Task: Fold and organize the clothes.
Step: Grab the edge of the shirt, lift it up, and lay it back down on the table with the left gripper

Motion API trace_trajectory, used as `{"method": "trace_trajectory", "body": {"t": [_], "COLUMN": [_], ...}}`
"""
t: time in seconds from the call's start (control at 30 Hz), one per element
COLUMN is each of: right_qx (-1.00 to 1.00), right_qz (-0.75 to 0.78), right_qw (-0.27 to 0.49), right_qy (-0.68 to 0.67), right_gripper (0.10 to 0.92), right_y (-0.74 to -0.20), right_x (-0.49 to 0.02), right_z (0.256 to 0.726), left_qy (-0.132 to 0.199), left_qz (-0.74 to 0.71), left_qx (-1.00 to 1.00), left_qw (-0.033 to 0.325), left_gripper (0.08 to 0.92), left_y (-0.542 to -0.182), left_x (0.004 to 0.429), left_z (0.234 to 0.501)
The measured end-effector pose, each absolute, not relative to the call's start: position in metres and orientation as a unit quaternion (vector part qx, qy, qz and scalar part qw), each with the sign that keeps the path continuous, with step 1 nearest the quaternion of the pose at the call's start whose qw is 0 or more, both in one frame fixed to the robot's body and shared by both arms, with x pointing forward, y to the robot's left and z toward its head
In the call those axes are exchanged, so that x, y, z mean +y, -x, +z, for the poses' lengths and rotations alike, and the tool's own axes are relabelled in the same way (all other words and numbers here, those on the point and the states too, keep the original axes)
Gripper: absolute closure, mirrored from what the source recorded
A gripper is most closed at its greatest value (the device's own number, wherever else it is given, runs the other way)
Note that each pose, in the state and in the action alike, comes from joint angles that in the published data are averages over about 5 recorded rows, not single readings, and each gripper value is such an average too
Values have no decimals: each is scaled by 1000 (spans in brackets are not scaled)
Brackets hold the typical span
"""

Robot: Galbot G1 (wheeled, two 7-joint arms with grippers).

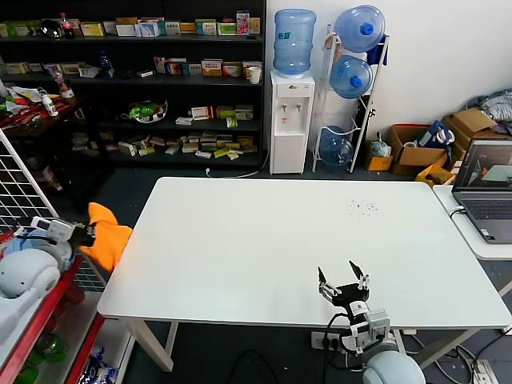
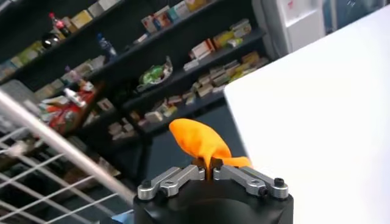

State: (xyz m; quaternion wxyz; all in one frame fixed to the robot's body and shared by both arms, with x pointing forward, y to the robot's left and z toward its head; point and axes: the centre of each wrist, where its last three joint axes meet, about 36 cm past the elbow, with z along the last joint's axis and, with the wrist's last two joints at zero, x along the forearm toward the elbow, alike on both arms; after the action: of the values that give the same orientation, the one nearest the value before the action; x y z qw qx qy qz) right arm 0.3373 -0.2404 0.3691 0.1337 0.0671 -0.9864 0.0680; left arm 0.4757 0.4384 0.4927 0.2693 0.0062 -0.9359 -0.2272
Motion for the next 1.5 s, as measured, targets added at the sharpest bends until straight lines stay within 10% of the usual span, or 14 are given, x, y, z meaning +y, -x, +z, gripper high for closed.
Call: {"method": "trace_trajectory", "body": {"t": [1.5], "right_qx": [-985], "right_qz": [91], "right_qw": [141], "right_qy": [-45], "right_gripper": [200], "right_y": [-330], "right_x": [-288], "right_z": [366], "left_qy": [97], "left_qz": [170], "left_qx": [-960], "left_qw": [199], "left_gripper": [833], "left_y": [-469], "left_x": [44], "left_z": [367]}}
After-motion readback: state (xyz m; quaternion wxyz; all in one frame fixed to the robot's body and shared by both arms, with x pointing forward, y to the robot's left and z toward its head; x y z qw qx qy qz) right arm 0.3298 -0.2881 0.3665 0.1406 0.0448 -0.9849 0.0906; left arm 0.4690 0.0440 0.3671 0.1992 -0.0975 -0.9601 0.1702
